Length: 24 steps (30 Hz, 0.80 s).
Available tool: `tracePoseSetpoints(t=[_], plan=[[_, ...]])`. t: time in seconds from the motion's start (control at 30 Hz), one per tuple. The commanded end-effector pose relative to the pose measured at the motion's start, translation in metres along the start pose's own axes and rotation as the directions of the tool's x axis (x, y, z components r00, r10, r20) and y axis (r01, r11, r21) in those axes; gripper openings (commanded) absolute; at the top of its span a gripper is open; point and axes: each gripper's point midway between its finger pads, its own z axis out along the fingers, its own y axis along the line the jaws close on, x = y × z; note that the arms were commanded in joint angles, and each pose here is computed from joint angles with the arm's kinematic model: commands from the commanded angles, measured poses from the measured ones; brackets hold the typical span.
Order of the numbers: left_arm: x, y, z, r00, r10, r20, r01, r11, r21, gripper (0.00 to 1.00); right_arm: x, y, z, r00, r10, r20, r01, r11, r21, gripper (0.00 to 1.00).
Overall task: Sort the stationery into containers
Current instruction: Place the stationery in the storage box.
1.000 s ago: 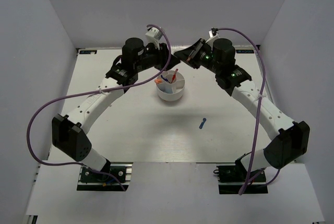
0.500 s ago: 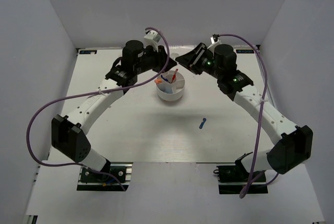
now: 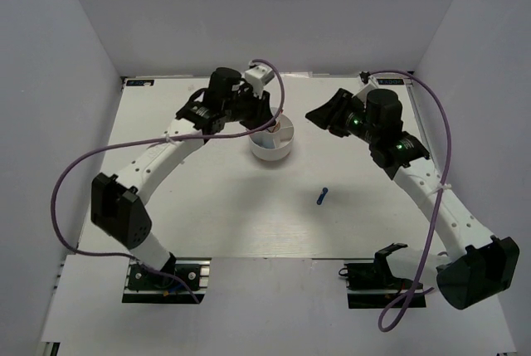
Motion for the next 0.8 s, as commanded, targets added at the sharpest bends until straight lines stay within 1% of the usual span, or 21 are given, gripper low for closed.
tracePoseSetpoints(t=[0.0,0.03,0.1,0.17,0.3,0.53,0.77], plan=[[0.023,-0.010,0.008,0.986,0.069,-0.154,-0.064,0.997,0.041,0.00,-0.014,-0.005,-0.009,0.987,-0.154,0.037,0.154,0.988,-0.006,0.50],[0.025,-0.010,0.012,0.980,0.108,-0.166,-0.102,0.994,0.046,0.01,-0.017,-0.008,-0.010,0.984,-0.171,0.044,0.170,0.985,0.007,0.50],[0.031,-0.010,0.022,0.972,0.123,-0.202,-0.120,0.992,0.027,0.01,-0.020,-0.016,-0.011,0.977,-0.209,0.041,0.207,0.978,0.031,0.49],[0.040,-0.006,0.032,0.963,0.125,-0.239,-0.125,0.992,0.014,0.01,-0.024,-0.025,-0.011,0.976,-0.215,0.044,0.212,0.975,0.069,0.48],[0.049,0.000,0.045,0.943,0.141,-0.302,-0.156,0.987,-0.028,0.01,-0.032,-0.027,-0.010,0.977,-0.207,0.054,0.204,0.977,0.067,0.48],[0.038,0.012,0.058,0.939,0.167,-0.301,-0.210,0.970,-0.118,0.01,-0.028,-0.035,-0.005,0.987,-0.160,0.025,0.159,0.986,0.056,0.48],[0.040,0.016,0.069,0.928,0.187,-0.321,-0.243,0.959,-0.145,0.04,-0.030,-0.037,-0.005,0.990,-0.138,0.024,0.137,0.989,0.048,0.47]])
